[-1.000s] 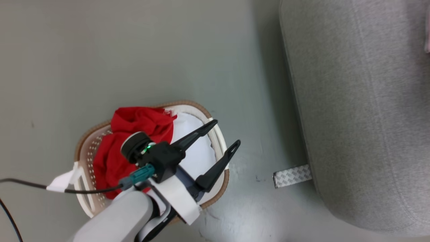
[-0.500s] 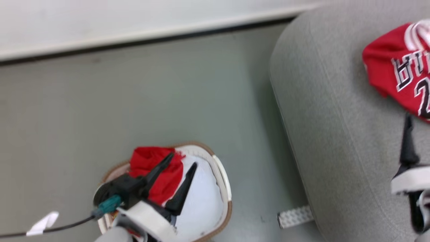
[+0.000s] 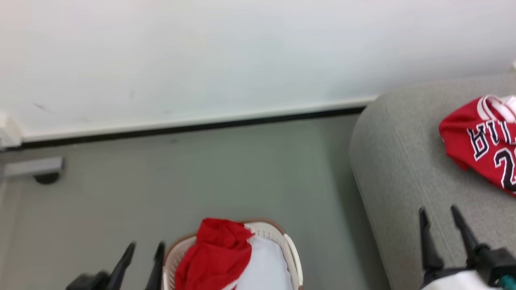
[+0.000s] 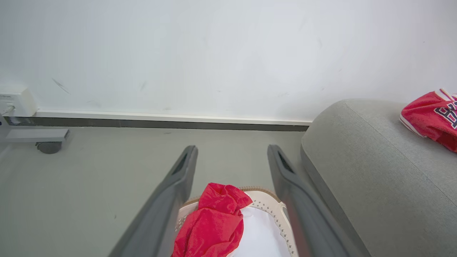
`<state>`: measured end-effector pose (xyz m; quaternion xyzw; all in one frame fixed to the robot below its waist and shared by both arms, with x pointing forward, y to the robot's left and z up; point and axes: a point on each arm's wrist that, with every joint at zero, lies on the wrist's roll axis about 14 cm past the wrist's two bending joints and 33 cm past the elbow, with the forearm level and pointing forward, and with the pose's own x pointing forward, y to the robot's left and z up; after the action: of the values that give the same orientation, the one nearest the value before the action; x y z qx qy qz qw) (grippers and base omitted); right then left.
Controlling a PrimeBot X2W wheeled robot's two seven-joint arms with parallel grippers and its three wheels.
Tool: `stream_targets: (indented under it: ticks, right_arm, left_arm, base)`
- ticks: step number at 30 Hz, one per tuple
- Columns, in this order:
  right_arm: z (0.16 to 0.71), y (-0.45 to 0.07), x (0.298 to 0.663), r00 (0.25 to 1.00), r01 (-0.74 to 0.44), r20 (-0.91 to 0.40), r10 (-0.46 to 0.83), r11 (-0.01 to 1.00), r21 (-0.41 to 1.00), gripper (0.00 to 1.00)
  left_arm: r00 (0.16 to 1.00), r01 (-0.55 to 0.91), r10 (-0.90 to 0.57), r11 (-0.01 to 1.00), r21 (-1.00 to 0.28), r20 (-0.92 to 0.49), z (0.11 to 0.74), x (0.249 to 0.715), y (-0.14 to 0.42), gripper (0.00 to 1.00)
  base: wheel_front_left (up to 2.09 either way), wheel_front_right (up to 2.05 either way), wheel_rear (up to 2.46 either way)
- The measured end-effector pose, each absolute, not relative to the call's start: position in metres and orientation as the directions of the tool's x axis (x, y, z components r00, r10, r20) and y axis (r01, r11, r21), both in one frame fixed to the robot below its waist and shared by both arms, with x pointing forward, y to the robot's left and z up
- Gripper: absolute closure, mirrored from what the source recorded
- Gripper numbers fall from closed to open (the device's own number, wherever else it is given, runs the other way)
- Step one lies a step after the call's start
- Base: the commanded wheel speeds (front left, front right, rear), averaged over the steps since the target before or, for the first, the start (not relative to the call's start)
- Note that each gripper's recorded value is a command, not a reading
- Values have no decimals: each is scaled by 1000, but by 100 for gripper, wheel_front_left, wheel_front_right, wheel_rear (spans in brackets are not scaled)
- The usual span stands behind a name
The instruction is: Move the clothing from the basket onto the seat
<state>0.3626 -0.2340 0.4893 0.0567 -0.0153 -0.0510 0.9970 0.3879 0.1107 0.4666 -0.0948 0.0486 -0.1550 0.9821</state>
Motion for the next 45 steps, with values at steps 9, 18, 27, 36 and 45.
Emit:
stream_targets:
  ticks: [9, 18, 27, 36, 45]
  right_arm:
    - [481, -191, 335, 1000, -8, 10, 6, 987, 161, 0]
    - [484, -152, 338, 993, -121, 23, 118, 974, 190, 0]
    - [481, -150, 343, 992, -124, 11, 125, 974, 191, 0]
    - [470, -158, 376, 994, -104, -24, 110, 977, 184, 0]
    - [434, -174, 411, 992, -48, -109, 69, 982, 185, 0]
  left_arm:
    - [988, 139, -147, 978, -157, -44, 471, 343, 167, 0]
    - [996, 86, -90, 984, -156, -15, 476, 329, 184, 0]
    - [991, 124, -129, 979, -162, -20, 473, 341, 171, 0]
    - [925, 334, -349, 936, -114, -150, 439, 412, 107, 0]
    - [746, 489, -460, 869, -73, -481, 335, 467, 61, 0]
  base:
    - [0, 0, 0]
    - [0, 0, 0]
    - [0, 0, 0]
    - [0, 0, 0]
    - [0, 0, 0]
